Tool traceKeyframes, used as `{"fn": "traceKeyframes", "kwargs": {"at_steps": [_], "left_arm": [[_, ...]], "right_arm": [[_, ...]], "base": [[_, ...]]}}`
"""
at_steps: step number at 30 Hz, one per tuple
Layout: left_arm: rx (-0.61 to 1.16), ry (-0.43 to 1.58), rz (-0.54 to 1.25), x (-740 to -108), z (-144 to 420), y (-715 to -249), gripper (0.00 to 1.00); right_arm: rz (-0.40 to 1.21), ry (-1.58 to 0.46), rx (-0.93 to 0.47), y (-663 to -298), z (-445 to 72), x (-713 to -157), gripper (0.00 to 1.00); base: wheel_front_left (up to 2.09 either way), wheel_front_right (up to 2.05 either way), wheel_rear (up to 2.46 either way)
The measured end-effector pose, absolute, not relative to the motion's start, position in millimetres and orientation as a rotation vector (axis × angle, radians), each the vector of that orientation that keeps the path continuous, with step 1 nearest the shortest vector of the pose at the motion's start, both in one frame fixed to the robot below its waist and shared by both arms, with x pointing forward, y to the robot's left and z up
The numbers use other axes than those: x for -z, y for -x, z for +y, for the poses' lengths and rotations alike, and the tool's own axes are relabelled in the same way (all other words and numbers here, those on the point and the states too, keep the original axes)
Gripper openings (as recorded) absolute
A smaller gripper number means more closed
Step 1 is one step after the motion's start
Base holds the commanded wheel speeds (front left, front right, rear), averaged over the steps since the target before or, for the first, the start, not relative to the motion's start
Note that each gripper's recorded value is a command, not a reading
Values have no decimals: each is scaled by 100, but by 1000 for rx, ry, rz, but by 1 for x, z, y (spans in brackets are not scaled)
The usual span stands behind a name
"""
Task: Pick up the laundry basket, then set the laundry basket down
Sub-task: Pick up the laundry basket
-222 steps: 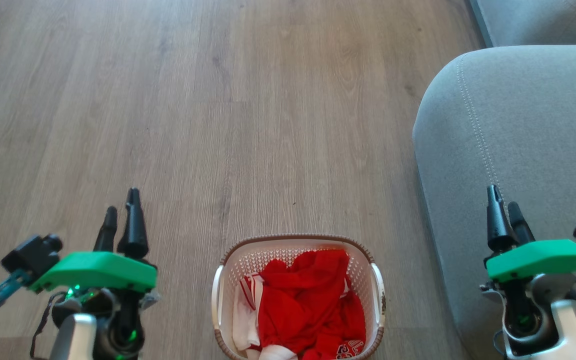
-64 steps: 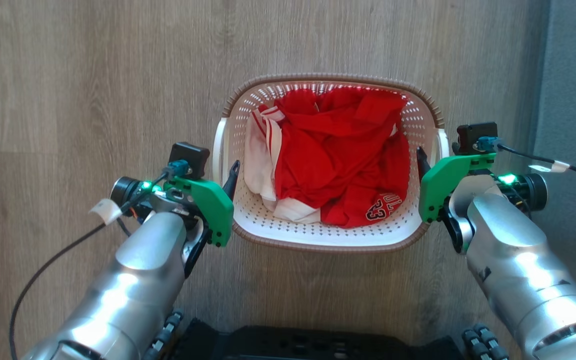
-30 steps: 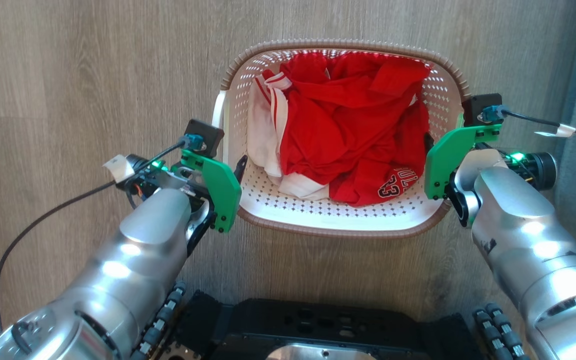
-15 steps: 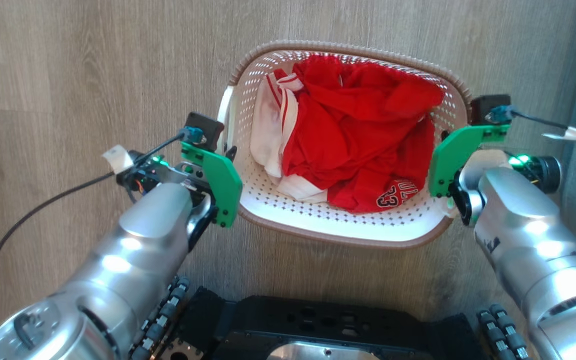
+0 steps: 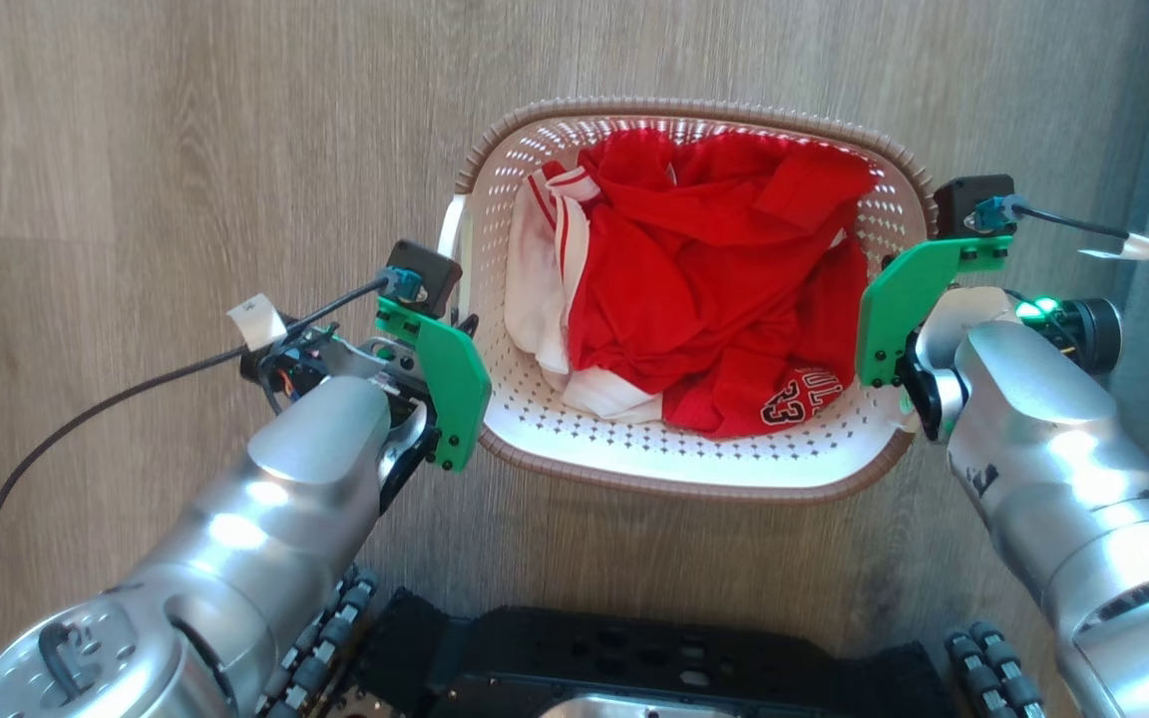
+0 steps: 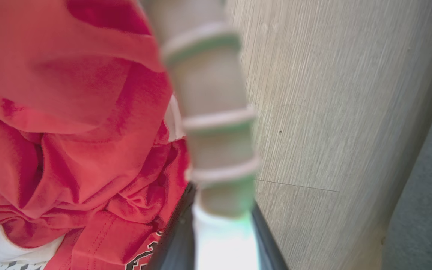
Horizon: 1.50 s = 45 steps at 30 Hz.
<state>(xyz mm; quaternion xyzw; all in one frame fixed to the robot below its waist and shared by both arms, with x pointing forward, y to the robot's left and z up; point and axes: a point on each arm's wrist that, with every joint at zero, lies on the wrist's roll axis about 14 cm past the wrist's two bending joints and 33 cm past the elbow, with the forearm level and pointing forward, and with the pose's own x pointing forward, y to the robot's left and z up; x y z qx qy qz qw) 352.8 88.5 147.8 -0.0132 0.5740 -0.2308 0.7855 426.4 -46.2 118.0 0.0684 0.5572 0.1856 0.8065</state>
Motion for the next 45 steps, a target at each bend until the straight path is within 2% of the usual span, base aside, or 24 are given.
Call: {"fn": "traceKeyframes", "kwargs": {"at_steps": [12,19,24,45], "left_arm": [[536,-33,1210,-180,87,-361,0],[564,-58,1229,-203,81,-343,0],[569,-70,1175,-225,82,-341,0],[584,-120,1088,-291,97,-308,0]], "right_arm": [[1182,-86,-449,-434,-44,-159,0],[1223,-61,-457,-415,-49,-188,0],[1238,-65,-457,-402,-51,-212,0],[1115,-53,-510,-368,-37,-292,0]], "base": [[0,0,0],[0,0,0],[0,0,0],[0,0,0]]}}
